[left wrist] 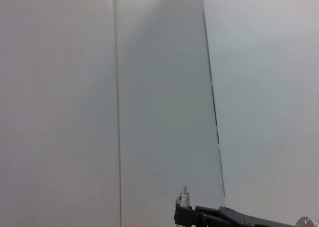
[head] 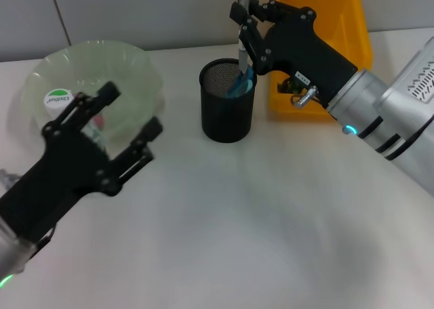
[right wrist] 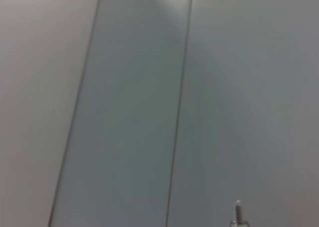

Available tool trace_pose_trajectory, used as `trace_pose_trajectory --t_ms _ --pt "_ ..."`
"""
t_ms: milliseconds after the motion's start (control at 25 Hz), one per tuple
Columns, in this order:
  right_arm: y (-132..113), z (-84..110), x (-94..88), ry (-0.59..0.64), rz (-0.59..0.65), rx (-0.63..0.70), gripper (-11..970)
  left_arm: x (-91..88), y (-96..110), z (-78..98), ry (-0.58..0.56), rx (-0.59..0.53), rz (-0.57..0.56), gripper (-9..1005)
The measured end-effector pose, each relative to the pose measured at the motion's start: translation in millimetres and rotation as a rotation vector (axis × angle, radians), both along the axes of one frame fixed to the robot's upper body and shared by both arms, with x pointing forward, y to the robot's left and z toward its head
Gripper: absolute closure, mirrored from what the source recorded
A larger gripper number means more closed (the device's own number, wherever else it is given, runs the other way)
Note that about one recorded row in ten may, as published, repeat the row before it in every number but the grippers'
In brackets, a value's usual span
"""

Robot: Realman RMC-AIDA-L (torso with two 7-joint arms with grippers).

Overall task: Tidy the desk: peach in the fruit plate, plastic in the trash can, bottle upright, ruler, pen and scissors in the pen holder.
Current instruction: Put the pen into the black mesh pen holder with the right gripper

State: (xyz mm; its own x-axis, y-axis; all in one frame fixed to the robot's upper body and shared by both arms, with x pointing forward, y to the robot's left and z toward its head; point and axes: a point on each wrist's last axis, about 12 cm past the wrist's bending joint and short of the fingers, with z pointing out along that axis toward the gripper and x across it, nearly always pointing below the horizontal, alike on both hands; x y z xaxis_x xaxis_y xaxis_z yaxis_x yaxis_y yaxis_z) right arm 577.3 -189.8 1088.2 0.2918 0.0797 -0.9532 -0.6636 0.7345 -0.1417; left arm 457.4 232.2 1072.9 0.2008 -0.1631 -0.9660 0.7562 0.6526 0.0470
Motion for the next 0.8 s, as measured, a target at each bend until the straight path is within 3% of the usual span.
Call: trace_pose_trajectory --t_ms 160,520,800 --pt "4 -1.5 5.9 0.033 -0.017 -0.013 813 -8.2 13 -8.7 0.006 -0.040 0.007 237" --pt "9 -2.3 12.3 0.071 -0.035 -0.017 811 -12.5 13 -11.5 -0.014 -0.024 -0.009 238" --pt "15 -8.1 21.6 0.185 -0.044 -0.025 785 -13.4 14 -11.2 -0.019 -0.027 -0.015 238"
